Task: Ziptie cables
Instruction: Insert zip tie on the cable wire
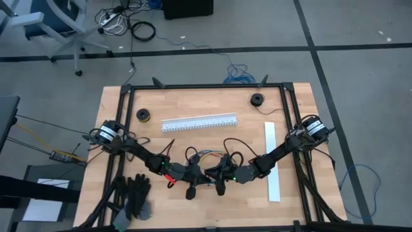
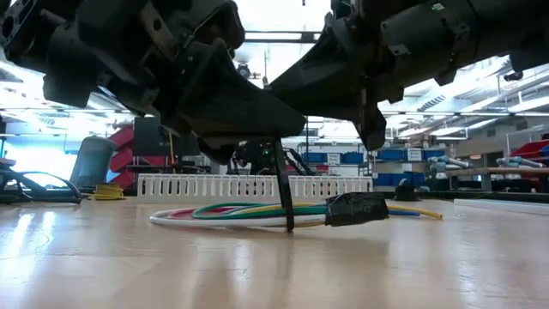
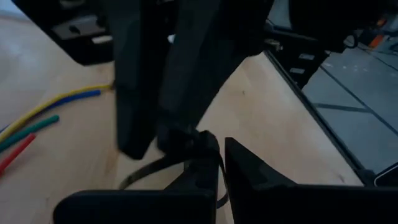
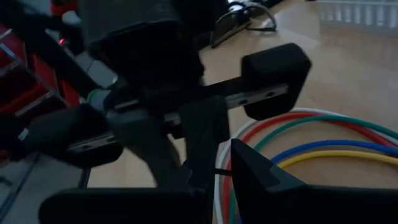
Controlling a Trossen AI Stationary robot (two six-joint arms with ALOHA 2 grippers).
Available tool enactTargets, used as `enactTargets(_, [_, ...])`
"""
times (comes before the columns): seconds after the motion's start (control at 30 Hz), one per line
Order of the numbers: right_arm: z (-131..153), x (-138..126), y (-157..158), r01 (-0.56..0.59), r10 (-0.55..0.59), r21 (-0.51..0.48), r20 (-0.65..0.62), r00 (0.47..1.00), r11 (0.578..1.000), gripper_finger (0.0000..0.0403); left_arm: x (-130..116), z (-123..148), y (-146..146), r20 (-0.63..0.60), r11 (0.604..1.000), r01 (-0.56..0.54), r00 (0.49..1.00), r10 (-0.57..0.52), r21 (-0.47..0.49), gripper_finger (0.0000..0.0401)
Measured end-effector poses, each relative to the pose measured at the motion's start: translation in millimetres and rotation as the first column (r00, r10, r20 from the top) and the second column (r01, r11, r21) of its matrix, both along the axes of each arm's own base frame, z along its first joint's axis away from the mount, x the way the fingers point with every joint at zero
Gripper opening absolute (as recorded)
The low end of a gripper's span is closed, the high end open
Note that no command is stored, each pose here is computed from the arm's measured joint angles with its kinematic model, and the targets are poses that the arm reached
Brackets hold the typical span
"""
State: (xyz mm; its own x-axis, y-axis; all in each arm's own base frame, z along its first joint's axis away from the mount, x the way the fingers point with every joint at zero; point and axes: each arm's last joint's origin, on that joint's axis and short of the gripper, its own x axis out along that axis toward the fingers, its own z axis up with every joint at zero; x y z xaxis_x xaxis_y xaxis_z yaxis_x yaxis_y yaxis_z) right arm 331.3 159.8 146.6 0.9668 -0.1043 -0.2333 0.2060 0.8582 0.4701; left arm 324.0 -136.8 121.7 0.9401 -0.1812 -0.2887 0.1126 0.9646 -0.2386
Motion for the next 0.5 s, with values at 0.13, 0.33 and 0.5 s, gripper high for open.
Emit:
enactTargets(0.13, [0.4,0.2,0.1,-0.014,0.014,-0.030,0.000,1.000,0.999,0.0037,0.7,0.0,1.4,-0.002,1.000,0.010,1.000,-0.010,-0.004,0.0000])
enactTargets(0.33, [0.5,0.4,-1.8,0.027,-0.027,-0.044,0.004,1.000,0.999,0.0034,1.3,-0.7,3.5,-0.009,1.000,0.007,1.000,-0.007,-0.003,0.0000])
enactTargets(0.5, [1.5,-2.5,1.0,0.103,-0.102,-0.079,0.022,0.995,0.991,0.0034,1.3,-0.8,3.5,-0.010,1.000,0.007,1.000,-0.007,-0.003,0.0000])
